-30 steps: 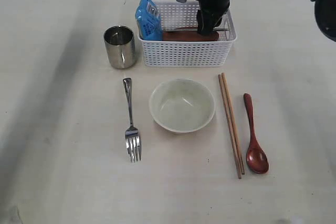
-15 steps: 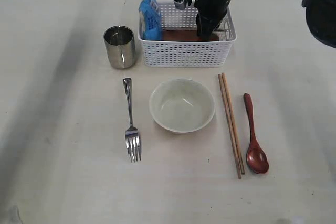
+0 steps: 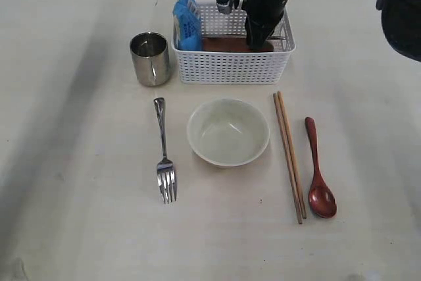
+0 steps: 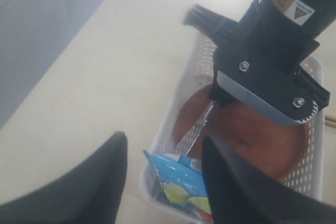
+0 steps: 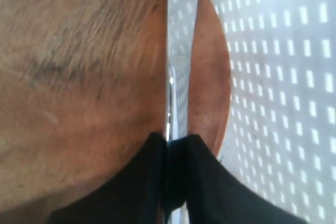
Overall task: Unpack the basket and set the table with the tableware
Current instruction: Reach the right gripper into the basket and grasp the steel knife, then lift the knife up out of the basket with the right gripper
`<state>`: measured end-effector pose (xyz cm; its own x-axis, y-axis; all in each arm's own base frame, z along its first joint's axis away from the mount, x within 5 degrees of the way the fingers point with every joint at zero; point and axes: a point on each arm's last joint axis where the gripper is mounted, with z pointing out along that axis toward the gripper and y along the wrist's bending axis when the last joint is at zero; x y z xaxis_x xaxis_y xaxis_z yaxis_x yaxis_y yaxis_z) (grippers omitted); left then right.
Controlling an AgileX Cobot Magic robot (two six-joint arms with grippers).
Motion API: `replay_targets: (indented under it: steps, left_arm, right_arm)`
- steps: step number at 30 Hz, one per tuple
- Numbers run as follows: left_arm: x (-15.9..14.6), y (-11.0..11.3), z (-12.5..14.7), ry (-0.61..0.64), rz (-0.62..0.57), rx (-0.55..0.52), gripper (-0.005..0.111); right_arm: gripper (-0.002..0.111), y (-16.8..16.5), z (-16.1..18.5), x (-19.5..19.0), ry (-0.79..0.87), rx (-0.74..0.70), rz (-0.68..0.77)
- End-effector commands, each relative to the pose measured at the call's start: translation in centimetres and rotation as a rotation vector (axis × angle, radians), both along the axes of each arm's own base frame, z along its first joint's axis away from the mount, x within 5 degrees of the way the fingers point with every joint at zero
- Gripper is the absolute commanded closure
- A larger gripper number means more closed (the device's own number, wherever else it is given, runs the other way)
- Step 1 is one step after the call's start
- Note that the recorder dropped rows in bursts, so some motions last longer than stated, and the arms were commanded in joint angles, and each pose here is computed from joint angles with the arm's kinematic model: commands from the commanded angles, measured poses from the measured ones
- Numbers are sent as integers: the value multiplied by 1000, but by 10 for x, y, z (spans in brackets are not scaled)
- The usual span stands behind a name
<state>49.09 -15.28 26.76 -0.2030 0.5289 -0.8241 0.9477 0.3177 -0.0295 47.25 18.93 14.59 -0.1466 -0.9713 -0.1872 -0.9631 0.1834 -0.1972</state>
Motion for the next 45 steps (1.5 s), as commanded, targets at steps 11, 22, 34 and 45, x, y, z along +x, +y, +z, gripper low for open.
replay_targets:
  steps: [11,22,34,45]
  left_arm:
    - [-2,-1,8,-20,-6,-17,63]
    - [-1,-1,8,-28,-6,-15,63]
    - [-1,-1,8,-87,-48,3,63]
    - [-22,1,55,-74,-32,-45,46]
  right_arm:
    - [109,14,25,-3,-82,42,3]
    - [109,16,49,-6,-117,106,-37]
    - [109,18,80,-11,-164,189,-44]
    - [109,14,105,-20,-296,-102,33]
